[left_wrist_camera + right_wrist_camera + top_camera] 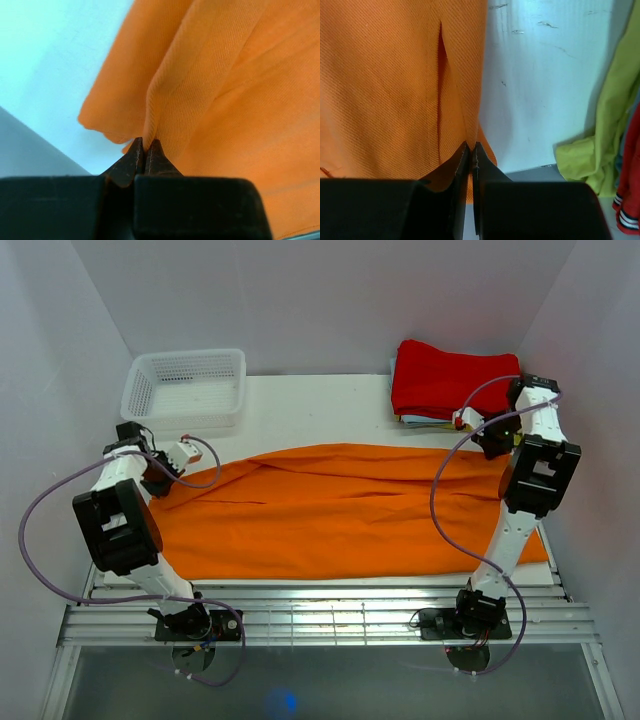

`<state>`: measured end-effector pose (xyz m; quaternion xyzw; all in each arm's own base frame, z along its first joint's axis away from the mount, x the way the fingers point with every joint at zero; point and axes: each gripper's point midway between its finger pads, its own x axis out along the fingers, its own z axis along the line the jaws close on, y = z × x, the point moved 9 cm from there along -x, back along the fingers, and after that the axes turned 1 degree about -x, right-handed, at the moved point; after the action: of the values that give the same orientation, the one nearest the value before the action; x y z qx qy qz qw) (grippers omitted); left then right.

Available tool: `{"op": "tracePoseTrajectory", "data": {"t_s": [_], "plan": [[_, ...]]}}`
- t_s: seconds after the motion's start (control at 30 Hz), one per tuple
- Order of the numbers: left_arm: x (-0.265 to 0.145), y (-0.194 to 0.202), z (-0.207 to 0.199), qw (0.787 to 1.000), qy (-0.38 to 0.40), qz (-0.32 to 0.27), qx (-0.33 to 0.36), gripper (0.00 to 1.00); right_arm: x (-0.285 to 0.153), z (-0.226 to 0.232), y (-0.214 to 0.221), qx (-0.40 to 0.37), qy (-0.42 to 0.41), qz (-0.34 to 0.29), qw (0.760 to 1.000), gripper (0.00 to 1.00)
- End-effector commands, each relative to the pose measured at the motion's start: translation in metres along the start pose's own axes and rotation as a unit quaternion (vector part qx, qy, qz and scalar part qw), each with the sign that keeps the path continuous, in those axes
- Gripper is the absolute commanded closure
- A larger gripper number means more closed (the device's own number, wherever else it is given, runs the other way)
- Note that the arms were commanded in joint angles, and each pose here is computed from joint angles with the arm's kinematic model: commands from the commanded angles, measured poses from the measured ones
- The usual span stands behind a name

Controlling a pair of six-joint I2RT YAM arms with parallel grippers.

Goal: Fold and stack the trousers
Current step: Fold the trousers

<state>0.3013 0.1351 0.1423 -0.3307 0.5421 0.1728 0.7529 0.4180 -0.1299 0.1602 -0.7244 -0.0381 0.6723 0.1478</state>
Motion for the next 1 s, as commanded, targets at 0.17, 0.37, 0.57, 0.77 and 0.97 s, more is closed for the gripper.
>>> {"op": "tracePoseTrajectory", "data": {"t_s": [0.17,0.37,0.57,0.77,0.97], "plan": [[-0.044,-0.036,0.074,0.984,-0.145,-0.094,-0.035,1.0,-0.083,0.0,-0.008,-0.001,0.137,-0.024,0.99,0.92],[-0.077,-0.05,0.14,0.953,-0.232,-0.179,-0.081,1.0,-0.113,-0.012,0.005,0.055,0.256,-0.053,0.964,0.92],[-0.064,-0.047,0.158,0.945,-0.237,-0.215,-0.072,1.0,-0.112,-0.001,0.013,0.061,0.285,-0.078,0.953,0.92],[-0.075,-0.031,0.152,0.933,-0.257,-0.238,-0.079,1.0,-0.124,0.015,0.013,0.048,0.299,-0.088,0.949,0.92],[-0.109,-0.006,0.138,0.922,-0.274,-0.261,-0.086,1.0,-0.151,0.031,0.02,0.04,0.332,-0.099,0.937,0.92]]}}
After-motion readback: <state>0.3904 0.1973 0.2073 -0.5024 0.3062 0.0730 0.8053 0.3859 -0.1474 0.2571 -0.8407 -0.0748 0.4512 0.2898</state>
